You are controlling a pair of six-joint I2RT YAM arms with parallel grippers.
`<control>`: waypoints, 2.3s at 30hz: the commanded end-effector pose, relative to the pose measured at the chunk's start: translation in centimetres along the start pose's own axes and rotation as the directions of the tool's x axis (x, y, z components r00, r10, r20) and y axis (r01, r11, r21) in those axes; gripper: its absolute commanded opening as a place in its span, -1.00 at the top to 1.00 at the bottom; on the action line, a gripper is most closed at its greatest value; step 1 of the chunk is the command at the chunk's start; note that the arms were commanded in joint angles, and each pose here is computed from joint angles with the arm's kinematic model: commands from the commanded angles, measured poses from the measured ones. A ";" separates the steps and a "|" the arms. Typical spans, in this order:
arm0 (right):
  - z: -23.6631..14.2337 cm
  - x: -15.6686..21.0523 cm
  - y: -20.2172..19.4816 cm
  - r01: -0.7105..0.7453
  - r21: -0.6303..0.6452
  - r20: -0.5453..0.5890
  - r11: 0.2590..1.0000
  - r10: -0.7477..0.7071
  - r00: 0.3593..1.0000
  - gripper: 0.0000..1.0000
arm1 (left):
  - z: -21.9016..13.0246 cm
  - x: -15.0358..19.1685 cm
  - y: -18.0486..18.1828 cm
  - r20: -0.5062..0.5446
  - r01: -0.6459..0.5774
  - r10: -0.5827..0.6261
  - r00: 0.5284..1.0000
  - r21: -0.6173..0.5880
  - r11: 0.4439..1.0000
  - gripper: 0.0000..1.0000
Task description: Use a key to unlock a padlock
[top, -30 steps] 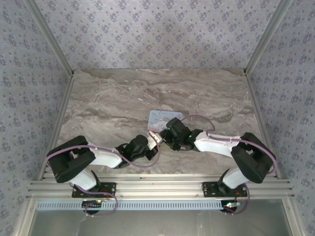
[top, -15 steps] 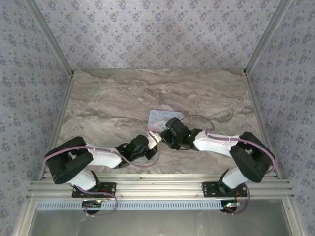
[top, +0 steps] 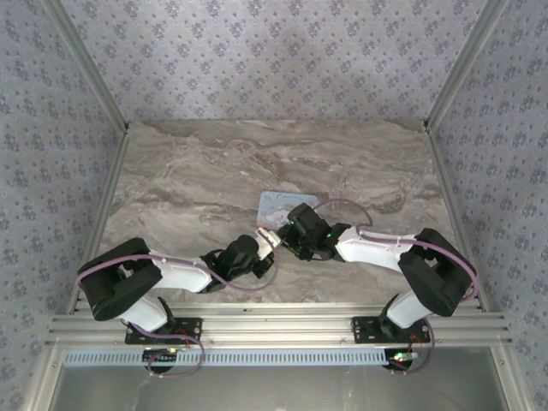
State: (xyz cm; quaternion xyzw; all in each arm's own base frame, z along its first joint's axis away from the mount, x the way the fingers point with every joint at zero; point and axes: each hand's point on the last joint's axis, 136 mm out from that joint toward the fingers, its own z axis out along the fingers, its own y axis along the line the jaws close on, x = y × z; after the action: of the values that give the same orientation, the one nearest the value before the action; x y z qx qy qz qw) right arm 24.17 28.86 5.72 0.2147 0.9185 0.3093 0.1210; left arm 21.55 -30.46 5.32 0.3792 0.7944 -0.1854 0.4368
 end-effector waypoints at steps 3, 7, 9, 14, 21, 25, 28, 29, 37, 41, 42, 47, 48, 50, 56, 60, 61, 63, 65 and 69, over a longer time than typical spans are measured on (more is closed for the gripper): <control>-0.1 0.7 1.7 -0.002 -0.065 -0.031 0.998 0.000 1.000 0.13 | -0.2 -3.2 -1.6 0.121 0.025 -0.032 0.992 0.062 0.998 1.00; -0.1 0.9 1.4 -0.010 -0.061 -0.043 0.998 0.008 0.999 0.32 | -0.4 -3.8 -1.9 0.159 0.066 -0.079 0.984 0.090 0.994 1.00; -0.1 0.9 1.4 -0.014 -0.063 -0.046 0.998 0.011 0.999 0.44 | -0.4 -4.0 -2.0 0.174 0.087 -0.104 0.979 0.100 0.991 1.00; -0.5 0.6 1.4 -0.015 -0.065 -0.041 0.998 0.013 0.999 0.67 | -0.5 -4.0 -2.1 0.186 0.108 -0.127 0.974 0.111 0.988 1.00; -1.1 0.2 0.8 -0.015 -0.039 -0.025 0.999 0.014 1.000 0.91 | -0.3 -3.2 -1.9 0.164 0.102 -0.117 0.980 0.099 0.990 1.00; -1.2 0.3 0.7 0.012 -0.043 -0.022 0.999 -0.013 1.000 1.00 | -0.2 -2.8 -1.9 0.144 0.103 -0.116 0.983 0.096 0.990 1.00; -1.3 0.0 0.0 0.032 -0.026 -0.006 0.999 -0.032 0.999 1.00 | 0.0 -2.3 -1.8 0.118 0.112 -0.122 0.985 0.089 0.990 0.63; -1.3 -0.2 -0.5 0.030 -0.017 -0.002 0.999 -0.030 1.000 1.00 | -0.1 -2.1 -1.8 0.114 0.118 -0.127 0.985 0.086 0.989 0.57; -1.0 -1.7 -2.8 -0.037 -0.057 0.011 0.998 0.037 0.999 1.00 | -0.1 -0.6 -0.6 0.079 0.189 -0.194 0.978 0.064 0.980 0.49; -1.7 -3.0 -2.7 -0.045 -0.071 0.063 0.996 0.049 0.997 1.00 | -0.4 -0.5 -0.3 0.077 0.200 -0.205 0.976 0.061 0.978 0.50; -1.9 -3.3 -2.7 -0.049 -0.073 0.078 0.996 0.055 0.995 1.00 | -0.6 -0.5 -0.2 0.078 0.204 -0.208 0.975 0.060 0.977 0.49; -2.2 -4.2 -2.6 -0.067 -0.080 0.132 0.995 0.077 0.988 1.00 | -1.2 -0.6 0.2 0.089 0.220 -0.224 0.970 0.051 0.974 0.49; -2.1 -4.3 -2.8 -0.077 -0.074 0.140 0.994 0.087 0.986 1.00 | -1.3 -0.5 0.3 0.090 0.224 -0.228 0.970 0.049 0.973 0.50; -1.7 -4.3 -3.3 -0.097 -0.072 0.149 0.993 0.107 0.983 1.00 | -1.6 -0.3 0.4 0.090 0.227 -0.231 0.969 0.044 0.973 0.49; -0.3 -4.4 -4.1 -0.186 -0.155 0.157 0.970 0.210 0.965 1.00 | -2.3 -0.1 0.8 0.091 0.233 -0.235 0.968 0.032 0.972 0.49; -0.5 -5.0 -2.9 -0.179 -0.208 0.190 0.962 0.219 0.957 1.00 | -2.8 0.2 1.0 0.090 0.235 -0.236 0.967 0.025 0.972 0.49; -0.6 -5.3 -2.6 -0.174 -0.221 0.203 0.960 0.220 0.954 1.00 | -2.9 0.3 1.0 0.090 0.234 -0.235 0.968 0.023 0.972 0.49; -0.8 -5.8 -1.9 -0.170 -0.243 0.223 0.955 0.226 0.948 1.00 | -3.1 0.5 1.2 0.091 0.235 -0.235 0.968 0.017 0.972 0.49; -1.1 -6.2 -1.5 -0.168 -0.255 0.244 0.952 0.232 0.942 1.00 | -3.4 0.6 1.3 0.092 0.234 -0.234 0.968 0.010 0.972 0.49; -1.5 -6.7 -1.8 -0.187 -0.209 0.270 0.960 0.241 0.932 1.00 | -3.8 0.7 1.5 0.094 0.231 -0.230 0.969 0.002 0.973 0.49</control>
State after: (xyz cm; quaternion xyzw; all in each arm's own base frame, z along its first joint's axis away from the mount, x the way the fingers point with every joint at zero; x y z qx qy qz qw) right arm 27.71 23.88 4.81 0.3265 0.8426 0.3707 0.2144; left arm 20.20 -27.51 6.85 0.2815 0.8092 -0.2579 0.4465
